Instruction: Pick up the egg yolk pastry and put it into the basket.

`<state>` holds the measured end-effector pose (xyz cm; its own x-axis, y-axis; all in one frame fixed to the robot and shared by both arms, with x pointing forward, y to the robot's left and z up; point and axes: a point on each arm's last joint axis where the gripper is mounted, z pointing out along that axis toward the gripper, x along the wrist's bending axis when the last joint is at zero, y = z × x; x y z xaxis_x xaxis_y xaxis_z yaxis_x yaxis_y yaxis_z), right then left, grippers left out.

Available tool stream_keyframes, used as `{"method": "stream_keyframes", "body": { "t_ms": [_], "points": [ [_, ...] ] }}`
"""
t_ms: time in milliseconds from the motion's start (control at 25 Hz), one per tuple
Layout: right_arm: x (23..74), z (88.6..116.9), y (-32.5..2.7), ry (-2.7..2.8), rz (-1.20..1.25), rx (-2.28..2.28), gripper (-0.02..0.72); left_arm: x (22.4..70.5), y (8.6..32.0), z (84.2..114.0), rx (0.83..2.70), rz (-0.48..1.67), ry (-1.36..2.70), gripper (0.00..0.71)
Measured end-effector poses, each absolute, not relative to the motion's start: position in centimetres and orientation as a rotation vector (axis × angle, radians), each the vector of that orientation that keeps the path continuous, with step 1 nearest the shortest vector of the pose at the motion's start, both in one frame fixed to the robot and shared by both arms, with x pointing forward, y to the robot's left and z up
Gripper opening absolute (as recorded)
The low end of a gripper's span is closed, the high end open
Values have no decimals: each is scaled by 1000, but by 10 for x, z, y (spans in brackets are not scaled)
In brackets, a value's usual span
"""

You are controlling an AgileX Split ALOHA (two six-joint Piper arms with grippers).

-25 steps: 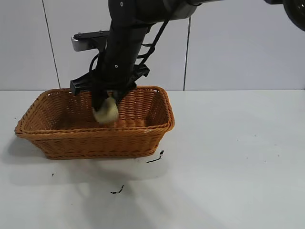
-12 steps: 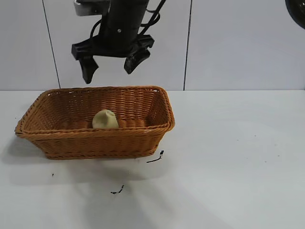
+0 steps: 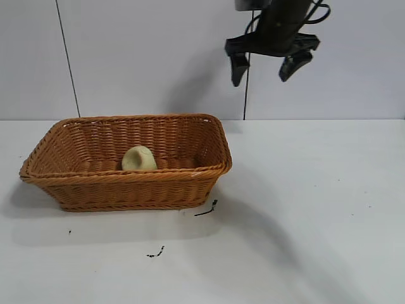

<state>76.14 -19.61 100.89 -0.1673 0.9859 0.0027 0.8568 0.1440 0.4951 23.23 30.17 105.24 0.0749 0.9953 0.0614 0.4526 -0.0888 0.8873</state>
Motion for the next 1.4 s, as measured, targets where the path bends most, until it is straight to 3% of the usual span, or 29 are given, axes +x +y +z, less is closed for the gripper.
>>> {"method": "stream_keyframes", "body": {
  "t_ms": [280, 560, 760, 1000, 1400],
  "points": [
    [763, 1005, -257, 2039, 449, 1932, 693, 232, 302, 1052, 1638, 960, 1463, 696],
    [759, 1010, -268, 2030, 435, 1976, 693, 232, 302, 1052, 1638, 960, 1463, 696],
    [734, 1032, -269, 2047, 418, 1996, 693, 232, 302, 1052, 1638, 960, 1463, 696],
    [659, 1056, -274, 2109, 306, 2056, 693, 232, 302, 1052, 1638, 960, 1463, 696],
    [464, 1091, -285, 2103, 318, 2050, 693, 232, 302, 1052, 1638, 960, 1463, 696]
  ]
}}
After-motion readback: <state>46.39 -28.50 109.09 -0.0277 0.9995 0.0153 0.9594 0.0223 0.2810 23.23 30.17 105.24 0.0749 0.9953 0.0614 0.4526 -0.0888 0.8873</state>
